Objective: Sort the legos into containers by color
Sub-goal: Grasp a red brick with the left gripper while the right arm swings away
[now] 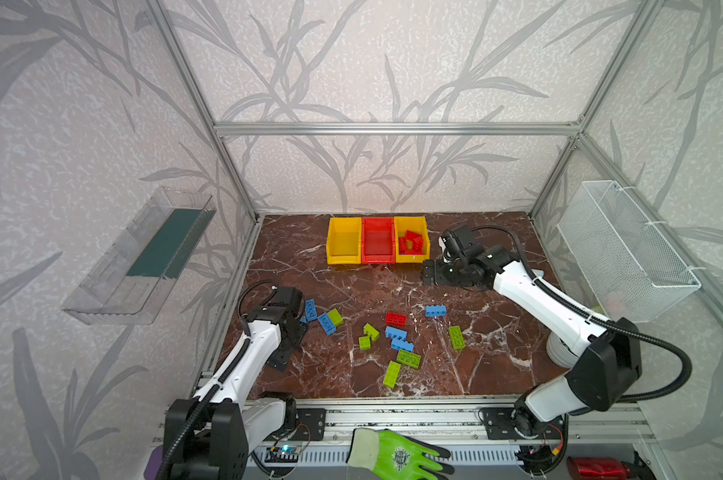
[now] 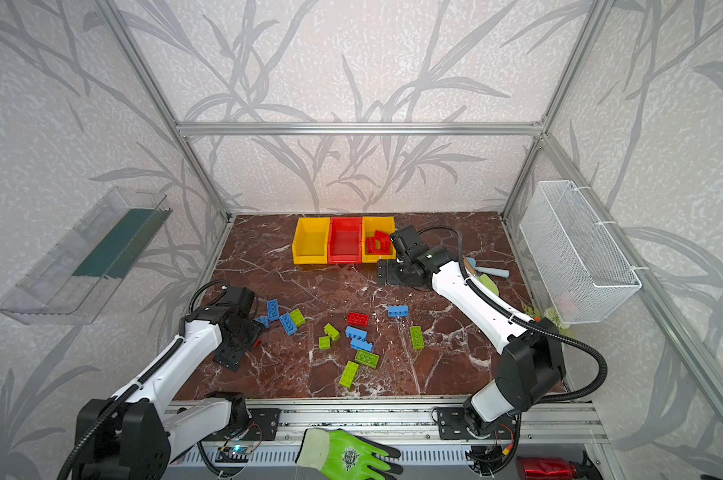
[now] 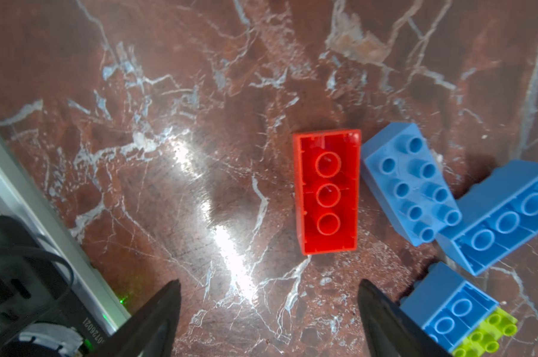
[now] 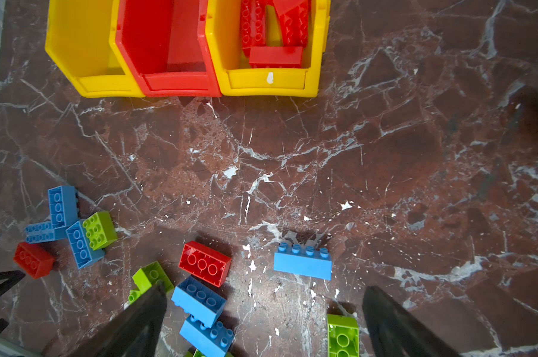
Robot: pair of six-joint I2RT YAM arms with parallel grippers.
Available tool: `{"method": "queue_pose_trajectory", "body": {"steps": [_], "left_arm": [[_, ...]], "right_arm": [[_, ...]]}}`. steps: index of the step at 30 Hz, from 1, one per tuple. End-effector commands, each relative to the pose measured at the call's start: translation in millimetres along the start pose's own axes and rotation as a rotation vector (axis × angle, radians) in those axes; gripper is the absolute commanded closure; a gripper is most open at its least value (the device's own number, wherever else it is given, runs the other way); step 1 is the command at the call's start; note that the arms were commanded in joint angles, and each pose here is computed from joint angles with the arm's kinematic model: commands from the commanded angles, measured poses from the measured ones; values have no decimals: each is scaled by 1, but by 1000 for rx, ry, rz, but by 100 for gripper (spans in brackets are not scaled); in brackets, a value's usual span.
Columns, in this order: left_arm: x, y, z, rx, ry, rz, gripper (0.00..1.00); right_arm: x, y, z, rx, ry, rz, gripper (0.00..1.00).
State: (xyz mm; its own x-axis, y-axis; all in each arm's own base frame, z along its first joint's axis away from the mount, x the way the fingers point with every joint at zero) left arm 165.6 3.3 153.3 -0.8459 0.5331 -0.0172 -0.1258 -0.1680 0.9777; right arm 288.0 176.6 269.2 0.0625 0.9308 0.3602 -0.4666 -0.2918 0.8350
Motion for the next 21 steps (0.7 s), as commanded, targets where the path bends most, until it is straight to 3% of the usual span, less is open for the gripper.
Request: {"method": "queue_pose_trajectory", "body": {"steps": [1,17,21], "left_arm": [[4,1,1,-19,39,24,12],[-21,-14,12,10,-49,53,15],[-24,-14,18,-4,-82,119,15]], "right_arm": [[-6,11,-10,10,27,35,1],[-28,18,-8,12,29,46,1],[-33,15,-13,10,18,47,1]]}}
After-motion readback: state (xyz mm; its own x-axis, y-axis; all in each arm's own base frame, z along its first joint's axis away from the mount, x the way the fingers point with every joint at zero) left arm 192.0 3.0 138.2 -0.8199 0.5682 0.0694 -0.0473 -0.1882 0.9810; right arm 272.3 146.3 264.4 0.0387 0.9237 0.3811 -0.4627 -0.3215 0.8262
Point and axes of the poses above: each gripper's point midway between its finger pads, its own y axis back along the fingers, its own x axis along the line the jaws close on, z = x × y, the point moved 10 cm from there along y, back along the fingers, and after that the axes turned 12 degrees about -y, right-handed, at the moved point
